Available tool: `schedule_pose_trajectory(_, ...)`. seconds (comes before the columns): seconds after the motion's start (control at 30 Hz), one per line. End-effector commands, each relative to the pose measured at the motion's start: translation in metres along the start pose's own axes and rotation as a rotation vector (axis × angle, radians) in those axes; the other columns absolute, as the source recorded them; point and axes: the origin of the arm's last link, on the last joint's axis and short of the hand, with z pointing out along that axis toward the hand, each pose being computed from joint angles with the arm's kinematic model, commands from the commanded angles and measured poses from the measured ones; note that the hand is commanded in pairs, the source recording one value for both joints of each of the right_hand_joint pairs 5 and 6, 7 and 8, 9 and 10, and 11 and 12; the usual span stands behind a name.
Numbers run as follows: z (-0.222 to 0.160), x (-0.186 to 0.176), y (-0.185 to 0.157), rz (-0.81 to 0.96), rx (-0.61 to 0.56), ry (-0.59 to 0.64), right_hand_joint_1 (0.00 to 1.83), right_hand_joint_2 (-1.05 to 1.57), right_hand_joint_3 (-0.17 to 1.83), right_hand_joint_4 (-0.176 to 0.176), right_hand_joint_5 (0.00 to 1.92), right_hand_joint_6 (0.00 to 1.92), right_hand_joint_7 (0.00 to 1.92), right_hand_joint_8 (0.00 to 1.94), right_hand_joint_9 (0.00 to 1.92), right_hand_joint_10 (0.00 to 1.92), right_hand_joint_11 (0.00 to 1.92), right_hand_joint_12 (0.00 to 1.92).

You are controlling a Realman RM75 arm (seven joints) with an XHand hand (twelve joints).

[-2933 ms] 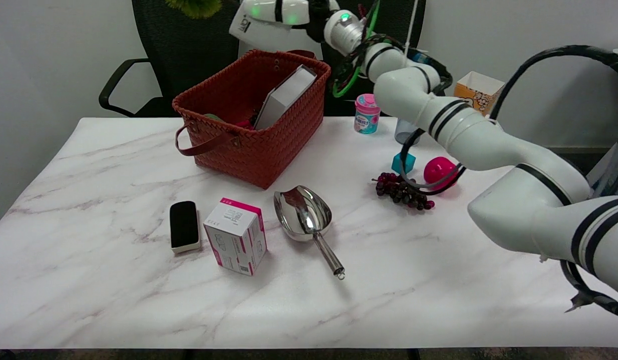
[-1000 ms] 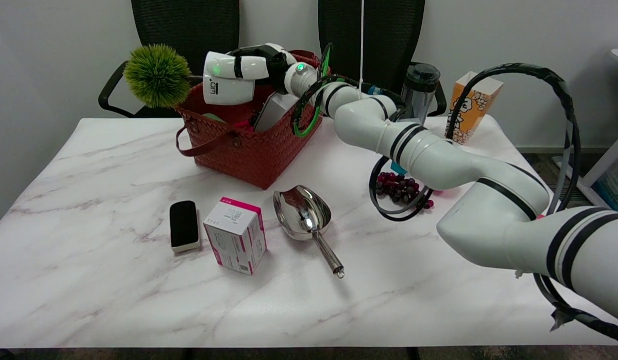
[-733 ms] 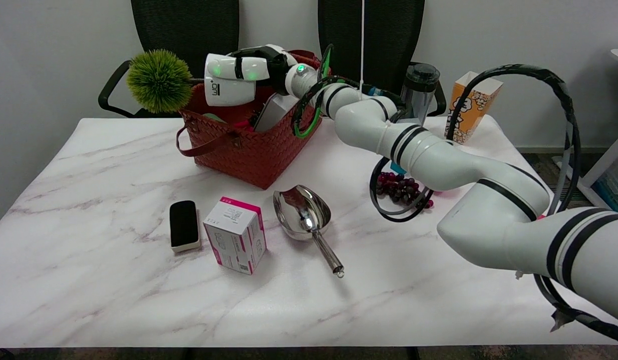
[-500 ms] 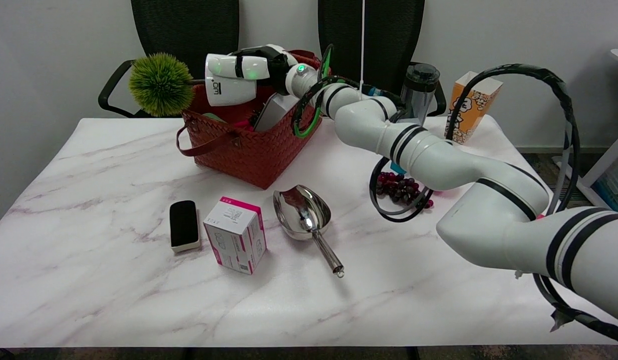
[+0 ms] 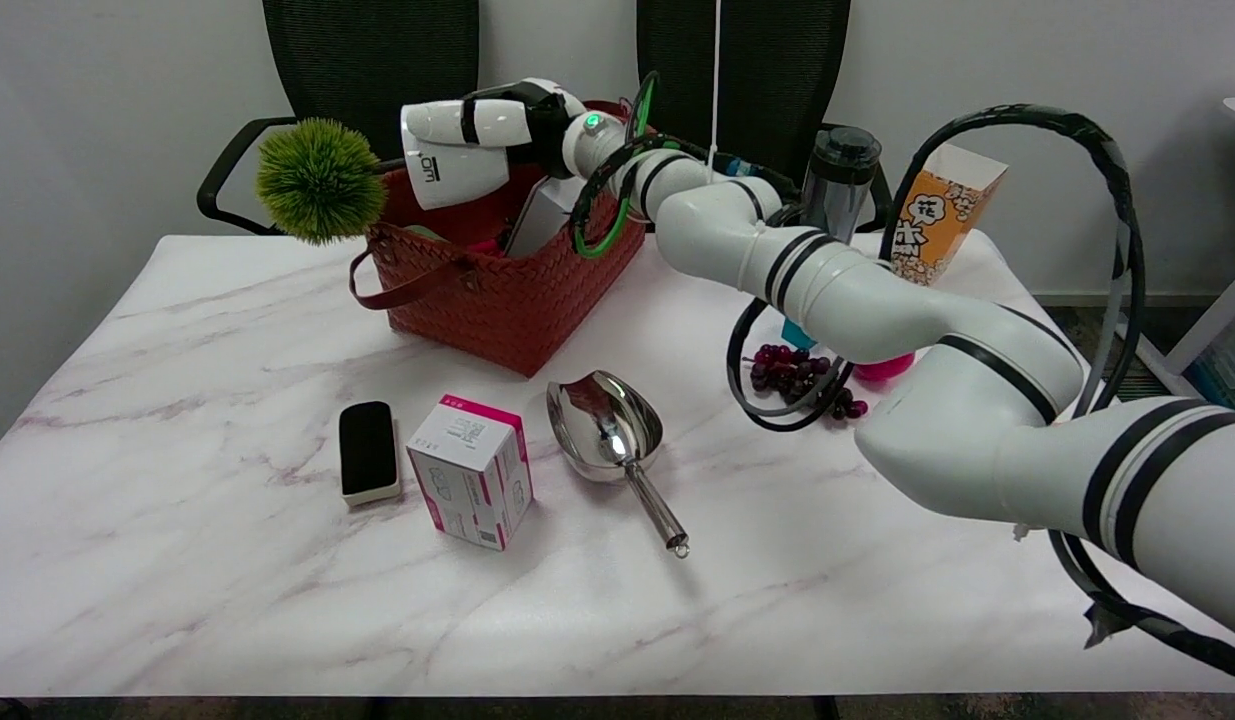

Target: Place the potted plant into the brown storage basket.

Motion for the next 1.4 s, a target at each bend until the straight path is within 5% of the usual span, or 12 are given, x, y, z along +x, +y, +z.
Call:
schedule_pose_trajectory(0.03,0.006,-0.007,-0.026,-0.013,0.050,0.000,1.10,0.86,0.65,0.000,0.82,0.82,1.21,1.21,1.02,1.02,0.67,0.67)
schedule_pose_trajectory(0.43,0.008,-0.006,-0.047,-0.042,0.085,0.012,1.09,0.89,0.66,0.000,0.82,0.82,1.22,1.22,1.02,1.02,0.67,0.67)
schedule_pose_trajectory(0.93,0.011,0.022,-0.011,-0.020,-0.053,0.082,1.08,0.89,0.67,0.000,0.82,0.82,1.23,1.23,1.02,1.02,0.66,0.66)
schedule_pose_trajectory(1.4,0.008,0.044,-0.005,-0.075,-0.056,0.147,1.05,0.92,0.71,0.000,0.85,0.85,1.24,1.24,0.98,0.98,0.61,0.61)
